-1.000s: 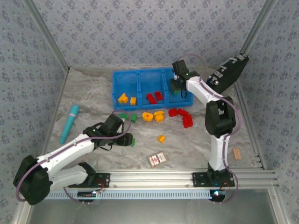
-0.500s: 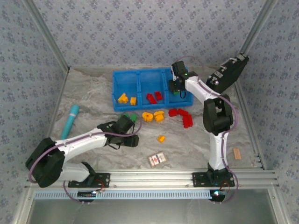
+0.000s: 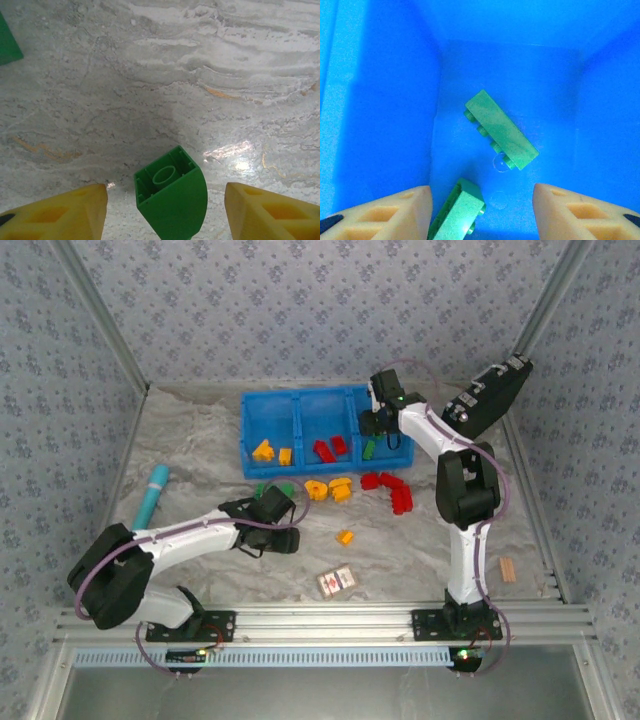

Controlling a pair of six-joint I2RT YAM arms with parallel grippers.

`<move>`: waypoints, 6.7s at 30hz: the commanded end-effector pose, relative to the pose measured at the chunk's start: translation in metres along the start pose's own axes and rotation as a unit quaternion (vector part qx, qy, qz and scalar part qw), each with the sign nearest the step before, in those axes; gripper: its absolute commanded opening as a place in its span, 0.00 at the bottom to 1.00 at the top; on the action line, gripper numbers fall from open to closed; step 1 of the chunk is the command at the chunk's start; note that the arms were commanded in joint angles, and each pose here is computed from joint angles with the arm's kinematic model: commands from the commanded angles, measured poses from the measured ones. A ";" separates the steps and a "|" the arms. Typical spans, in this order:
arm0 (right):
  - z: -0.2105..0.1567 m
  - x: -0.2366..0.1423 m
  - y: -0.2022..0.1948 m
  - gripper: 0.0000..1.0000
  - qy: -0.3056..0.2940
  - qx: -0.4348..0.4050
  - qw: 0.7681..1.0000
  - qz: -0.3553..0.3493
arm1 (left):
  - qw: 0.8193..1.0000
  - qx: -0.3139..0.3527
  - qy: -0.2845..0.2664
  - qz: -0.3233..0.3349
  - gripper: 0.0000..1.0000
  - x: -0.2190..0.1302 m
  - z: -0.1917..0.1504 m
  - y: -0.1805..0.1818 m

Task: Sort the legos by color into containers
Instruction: Pick up the lego from the middle-left of the table, then place the lego in the container, then pick up the lego from the bottom-center of the table, then place the lego in the container.

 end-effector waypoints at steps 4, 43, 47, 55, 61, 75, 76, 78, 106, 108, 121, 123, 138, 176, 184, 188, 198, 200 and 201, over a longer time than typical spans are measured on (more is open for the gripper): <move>0.005 -0.020 -0.002 0.58 -0.023 -0.005 1.000 0.010 | 1.000 -0.006 0.001 0.012 0.57 0.006 0.000 -0.002; -0.095 -0.184 -0.062 0.63 -0.114 0.103 0.988 -0.028 | 0.975 0.115 -0.162 -0.098 0.27 -0.040 0.158 -0.138; -0.109 -0.176 -0.060 0.63 -0.106 0.136 0.985 0.022 | 0.969 0.117 -0.192 -0.103 0.27 -0.026 0.182 -0.157; -0.142 -0.157 -0.057 0.63 -0.068 0.148 0.986 0.044 | 0.959 0.114 -0.235 -0.111 0.27 -0.006 0.220 -0.187; -0.165 -0.139 -0.054 0.63 -0.039 0.165 0.984 0.061 | 0.956 0.118 -0.243 -0.117 0.27 0.006 0.240 -0.204; -0.219 -0.140 -0.005 0.64 0.032 0.118 0.982 0.143 | 0.955 0.141 -0.253 -0.068 0.42 0.034 0.270 -0.218; -0.224 -0.142 0.000 0.64 0.038 0.107 0.982 0.149 | 0.954 0.144 -0.254 -0.065 0.44 0.035 0.272 -0.218; -0.235 -0.149 0.011 0.64 0.046 0.091 0.983 0.154 | 0.955 0.148 -0.252 -0.059 0.46 0.039 0.275 -0.218; -0.266 -0.130 0.059 0.68 0.043 0.033 0.983 0.176 | 0.938 0.192 -0.288 -0.015 0.62 -0.099 0.253 -0.140; -0.265 -0.123 0.062 0.69 0.059 0.052 0.983 0.167 | 0.941 0.178 -0.287 -0.003 0.63 -0.108 0.243 -0.120; -0.261 -0.106 0.084 0.67 0.096 0.203 0.962 0.158 | 0.937 0.131 -0.322 0.025 0.70 -0.150 0.184 -0.032; -0.262 -0.104 0.085 0.67 0.098 0.221 0.957 0.158 | 0.935 0.124 -0.332 0.024 0.70 -0.155 0.178 -0.023; -0.255 -0.084 0.115 0.55 0.135 0.237 0.956 0.106 | 0.925 0.080 -0.369 0.040 0.72 -0.185 0.116 0.034; -0.067 -0.106 0.208 0.28 0.041 0.020 0.989 0.143 | 0.921 -0.023 -0.353 0.161 0.83 -0.224 0.029 0.123; -0.012 -0.056 0.247 0.28 0.006 -0.033 0.988 0.149 | 0.931 -0.048 -0.338 0.127 0.83 -0.206 0.009 0.123; -0.005 -0.031 0.249 0.28 -0.016 -0.043 0.990 0.132 | 0.936 -0.059 -0.329 0.113 0.84 -0.194 0.005 0.123; -0.003 -0.001 0.253 0.33 -0.043 -0.088 0.989 0.113 | 0.964 -0.109 -0.240 0.037 0.83 -0.143 0.006 0.118; -0.005 0.002 0.253 0.34 -0.040 -0.089 0.989 0.115 | 0.966 -0.123 -0.227 0.033 0.83 -0.136 0.007 0.119; -0.006 0.003 0.254 0.35 -0.038 -0.092 0.988 0.116 | 0.966 -0.132 -0.218 0.030 0.83 -0.132 0.007 0.119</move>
Point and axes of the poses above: each hand's point on the last joint's axis, 136 mm out from that joint toward the fingers, its own x axis out along the fingers, its own y axis along the line the jaws close on, z = x × y, the point moved 8 cm from there along -x, back along the fingers, and after that the axes turned 2 degrees about x, right-handed, at the moved point
